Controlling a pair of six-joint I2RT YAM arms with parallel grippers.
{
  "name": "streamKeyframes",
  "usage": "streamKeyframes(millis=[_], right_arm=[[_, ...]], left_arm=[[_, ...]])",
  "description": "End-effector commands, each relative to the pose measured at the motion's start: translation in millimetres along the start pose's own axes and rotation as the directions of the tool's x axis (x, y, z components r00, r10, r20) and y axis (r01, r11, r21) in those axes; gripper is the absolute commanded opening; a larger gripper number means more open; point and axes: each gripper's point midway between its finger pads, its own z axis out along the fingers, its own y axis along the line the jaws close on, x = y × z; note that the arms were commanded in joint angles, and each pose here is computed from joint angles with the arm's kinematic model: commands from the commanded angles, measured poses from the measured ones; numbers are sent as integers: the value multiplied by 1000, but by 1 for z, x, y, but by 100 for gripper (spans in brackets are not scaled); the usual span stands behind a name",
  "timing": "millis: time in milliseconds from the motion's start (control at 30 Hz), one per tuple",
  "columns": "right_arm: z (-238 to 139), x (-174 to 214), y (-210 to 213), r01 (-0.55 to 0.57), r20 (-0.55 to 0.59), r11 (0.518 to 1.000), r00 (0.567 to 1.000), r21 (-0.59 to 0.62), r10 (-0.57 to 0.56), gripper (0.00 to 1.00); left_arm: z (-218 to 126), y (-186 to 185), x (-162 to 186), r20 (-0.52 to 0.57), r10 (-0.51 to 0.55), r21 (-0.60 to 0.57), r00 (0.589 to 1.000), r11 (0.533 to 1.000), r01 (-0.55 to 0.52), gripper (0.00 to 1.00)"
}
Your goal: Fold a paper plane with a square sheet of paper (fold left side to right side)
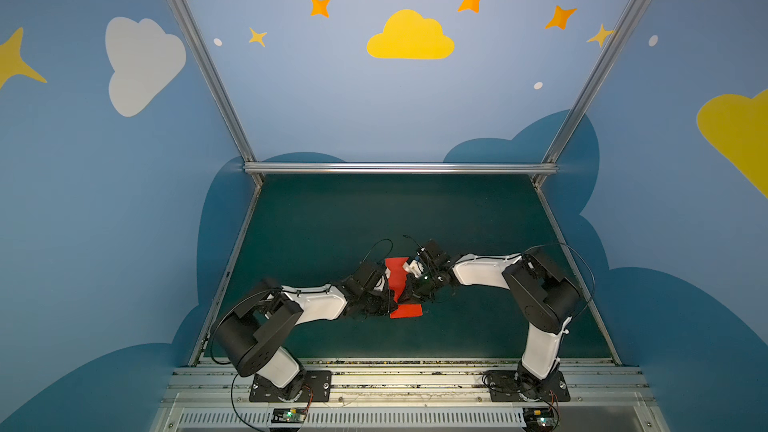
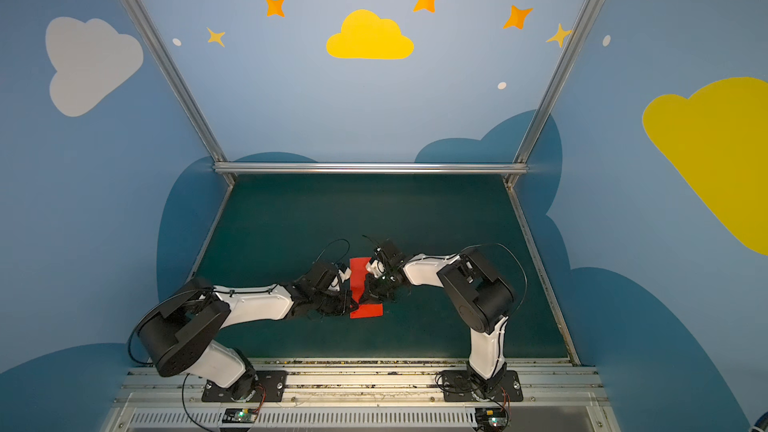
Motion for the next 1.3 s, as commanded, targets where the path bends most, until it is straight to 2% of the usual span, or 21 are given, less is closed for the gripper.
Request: streamKeyframes(millis=[0,400,700,767,1000,1267], right_arm=[[2,3,-43,-74,7,993,997,97,73,0],[-27,-25,-91,-186,89,974,980,127,176,0],[-60,-55,-122,-308,185,946,940,102,286,0],[-70,-61,-113,-304,205,950,936,66,285,0],[-96,-57,-47,-143,236,989,963,33,131,0],[-55,-43,0,-41,158,998,987,37,35,0]], left_arm=[[4,30,26,-75,-34,-96,997,995,27,4],[2,30,26,-69,-35,-96,997,995,28,4],[1,29,25,-67,-34,-96,997,995,28,4],[0,28,25,-66,-33,-97,997,995,27,4],[-2,25,22,-59,-30,-93,998,995,25,4],[-5,22,19,-55,-25,-94,998,995,20,4]])
